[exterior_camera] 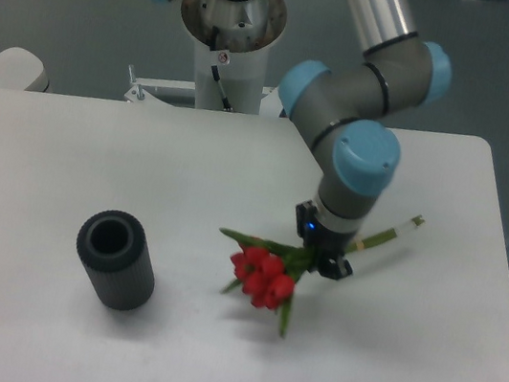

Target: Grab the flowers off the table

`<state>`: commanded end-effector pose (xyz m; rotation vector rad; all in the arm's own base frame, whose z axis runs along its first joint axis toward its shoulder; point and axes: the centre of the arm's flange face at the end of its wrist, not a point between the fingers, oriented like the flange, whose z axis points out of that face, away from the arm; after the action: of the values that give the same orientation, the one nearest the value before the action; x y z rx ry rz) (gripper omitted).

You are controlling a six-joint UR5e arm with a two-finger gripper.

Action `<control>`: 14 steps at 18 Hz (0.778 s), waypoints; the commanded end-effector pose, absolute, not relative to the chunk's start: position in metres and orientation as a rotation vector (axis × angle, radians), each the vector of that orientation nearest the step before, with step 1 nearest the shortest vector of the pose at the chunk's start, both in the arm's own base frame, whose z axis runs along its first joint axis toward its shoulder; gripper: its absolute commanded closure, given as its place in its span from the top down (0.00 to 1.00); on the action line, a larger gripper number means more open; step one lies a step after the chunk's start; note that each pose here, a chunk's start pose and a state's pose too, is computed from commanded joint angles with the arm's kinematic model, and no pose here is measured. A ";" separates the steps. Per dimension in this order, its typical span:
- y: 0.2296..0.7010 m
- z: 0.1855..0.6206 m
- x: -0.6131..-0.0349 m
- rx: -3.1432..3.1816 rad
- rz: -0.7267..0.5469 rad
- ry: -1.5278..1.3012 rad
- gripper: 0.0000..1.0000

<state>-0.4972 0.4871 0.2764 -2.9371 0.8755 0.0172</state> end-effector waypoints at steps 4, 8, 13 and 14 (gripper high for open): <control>0.496 0.264 -0.514 -2.940 0.011 0.874 0.10; 0.502 0.262 -0.528 -2.971 0.028 0.885 0.10; 0.500 0.260 -0.531 -2.966 0.011 0.917 0.10; 0.501 0.261 -0.531 -2.965 0.014 0.917 0.10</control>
<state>-0.5310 0.5006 0.2606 -2.9655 0.9175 0.0137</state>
